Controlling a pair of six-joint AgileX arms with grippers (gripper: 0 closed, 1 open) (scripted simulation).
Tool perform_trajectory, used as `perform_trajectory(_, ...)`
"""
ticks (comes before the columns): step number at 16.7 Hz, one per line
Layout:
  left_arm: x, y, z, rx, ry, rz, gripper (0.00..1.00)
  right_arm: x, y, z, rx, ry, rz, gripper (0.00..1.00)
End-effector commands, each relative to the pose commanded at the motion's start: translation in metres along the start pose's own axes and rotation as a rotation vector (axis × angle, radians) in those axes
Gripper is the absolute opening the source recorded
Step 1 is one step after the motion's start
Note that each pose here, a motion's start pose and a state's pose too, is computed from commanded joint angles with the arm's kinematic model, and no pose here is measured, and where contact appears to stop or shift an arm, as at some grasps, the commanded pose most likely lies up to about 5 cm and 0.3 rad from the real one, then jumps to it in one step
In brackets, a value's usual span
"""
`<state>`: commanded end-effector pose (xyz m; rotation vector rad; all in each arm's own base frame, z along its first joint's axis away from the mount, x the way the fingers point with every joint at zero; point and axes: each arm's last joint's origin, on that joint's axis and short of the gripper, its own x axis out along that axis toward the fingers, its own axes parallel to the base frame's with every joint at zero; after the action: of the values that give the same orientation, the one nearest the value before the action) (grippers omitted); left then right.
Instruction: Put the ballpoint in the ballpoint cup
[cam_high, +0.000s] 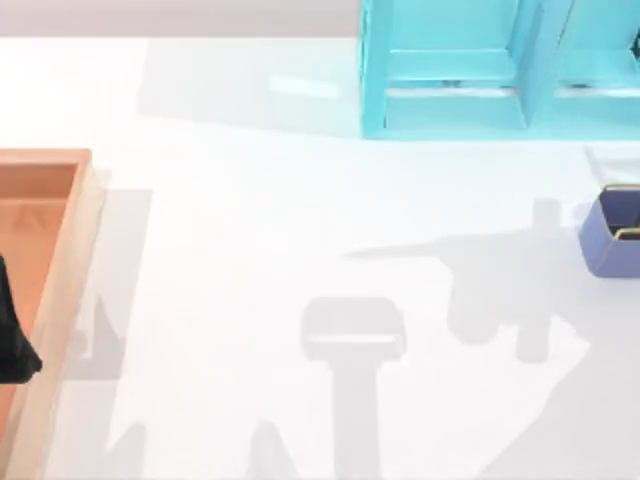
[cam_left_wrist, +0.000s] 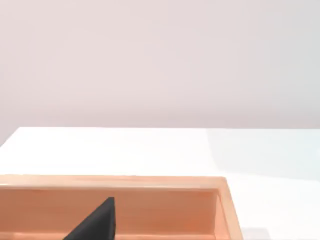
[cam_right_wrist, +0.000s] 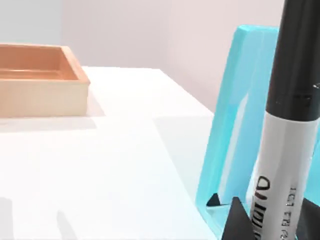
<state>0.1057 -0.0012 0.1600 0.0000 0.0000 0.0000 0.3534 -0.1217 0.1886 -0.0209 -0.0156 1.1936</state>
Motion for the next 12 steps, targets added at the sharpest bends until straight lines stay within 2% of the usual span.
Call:
perform_trajectory(4, 0.0, 0.0, 0.0, 0.0, 0.0, 0.0, 1.0, 0.0, 0.0, 0.0, 0.001, 0.0, 0.0, 0.0)
perform_trajectory(5, 0.0, 0.0, 0.0, 0.0, 0.0, 0.0, 1.0, 0.003, -0.012, -0.01, -0.177, 0.015, -0.014, 0.0)
perform_trajectory(9, 0.0, 0.0, 0.0, 0.0, 0.0, 0.0, 1.0, 0.003, -0.011, -0.009, -0.147, 0.014, -0.016, 0.0)
perform_trajectory(12, 0.0, 0.0, 0.0, 0.0, 0.0, 0.0, 1.0, 0.003, -0.007, -0.006, -0.083, 0.009, -0.009, 0.0)
